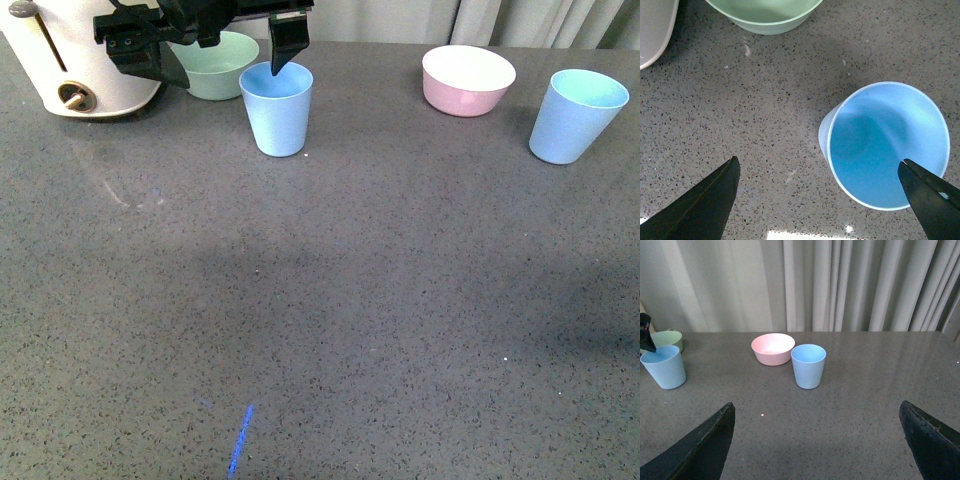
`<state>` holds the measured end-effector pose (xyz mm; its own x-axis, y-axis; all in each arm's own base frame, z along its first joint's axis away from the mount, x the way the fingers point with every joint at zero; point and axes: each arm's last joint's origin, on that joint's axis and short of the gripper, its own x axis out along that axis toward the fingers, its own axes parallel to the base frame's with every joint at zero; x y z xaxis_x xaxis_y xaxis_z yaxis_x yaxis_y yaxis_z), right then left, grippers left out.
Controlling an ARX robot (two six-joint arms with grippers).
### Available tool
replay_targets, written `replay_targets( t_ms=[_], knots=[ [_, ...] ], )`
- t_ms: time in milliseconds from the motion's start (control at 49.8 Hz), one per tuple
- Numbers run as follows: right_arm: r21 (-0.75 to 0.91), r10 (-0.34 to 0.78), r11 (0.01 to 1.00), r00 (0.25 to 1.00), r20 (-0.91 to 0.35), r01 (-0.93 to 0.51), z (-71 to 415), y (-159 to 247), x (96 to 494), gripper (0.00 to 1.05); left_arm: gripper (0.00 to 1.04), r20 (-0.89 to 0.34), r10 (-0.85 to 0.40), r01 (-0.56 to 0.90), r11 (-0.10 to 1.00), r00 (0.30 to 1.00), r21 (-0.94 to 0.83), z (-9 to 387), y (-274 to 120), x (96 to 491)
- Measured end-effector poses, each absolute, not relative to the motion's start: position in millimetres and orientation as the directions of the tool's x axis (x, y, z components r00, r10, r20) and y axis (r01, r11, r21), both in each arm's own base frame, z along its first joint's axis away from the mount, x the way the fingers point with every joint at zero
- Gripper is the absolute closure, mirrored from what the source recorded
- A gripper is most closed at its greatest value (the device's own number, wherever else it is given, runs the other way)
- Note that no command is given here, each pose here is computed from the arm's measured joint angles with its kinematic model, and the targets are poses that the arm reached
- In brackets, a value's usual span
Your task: Stack blue cups with both arms
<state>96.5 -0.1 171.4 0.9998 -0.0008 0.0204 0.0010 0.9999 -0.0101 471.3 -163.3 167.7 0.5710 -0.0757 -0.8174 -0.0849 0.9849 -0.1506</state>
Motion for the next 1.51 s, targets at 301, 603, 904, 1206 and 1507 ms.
replay_targets(
  t_ms=[301, 603, 904, 1206, 1507],
  knots=[
    [-0.010, -0.001, 1.000, 1.000, 0.020, 0.001, 171, 0, 96, 0.09, 0.09, -0.842, -0.055, -0.110, 0.985, 0.537, -0.134, 147, -169, 480],
    [-0.010, -0.001, 1.000, 1.000, 0.020, 0.001, 171, 0, 96, 0.09, 0.57, -0.854, -0.074, -0.108, 0.983, 0.515, -0.150, 142, -176, 478],
    [-0.010, -0.001, 1.000, 1.000, 0.020, 0.001, 171, 0, 96, 0.09, 1.03, -0.860, -0.111, -0.112, 0.975, 0.498, -0.190, 147, -184, 481],
    [-0.010, -0.001, 1.000, 1.000, 0.020, 0.001, 171, 0, 97, 0.09, 1.03, -0.863, -0.127, -0.082, 0.978, 0.489, -0.191, 159, -201, 466],
    [-0.010, -0.001, 1.000, 1.000, 0.020, 0.001, 171, 0, 96, 0.09, 1.03, -0.844, -0.257, 0.061, 0.964, 0.470, -0.259, 188, -259, 421]
  ],
)
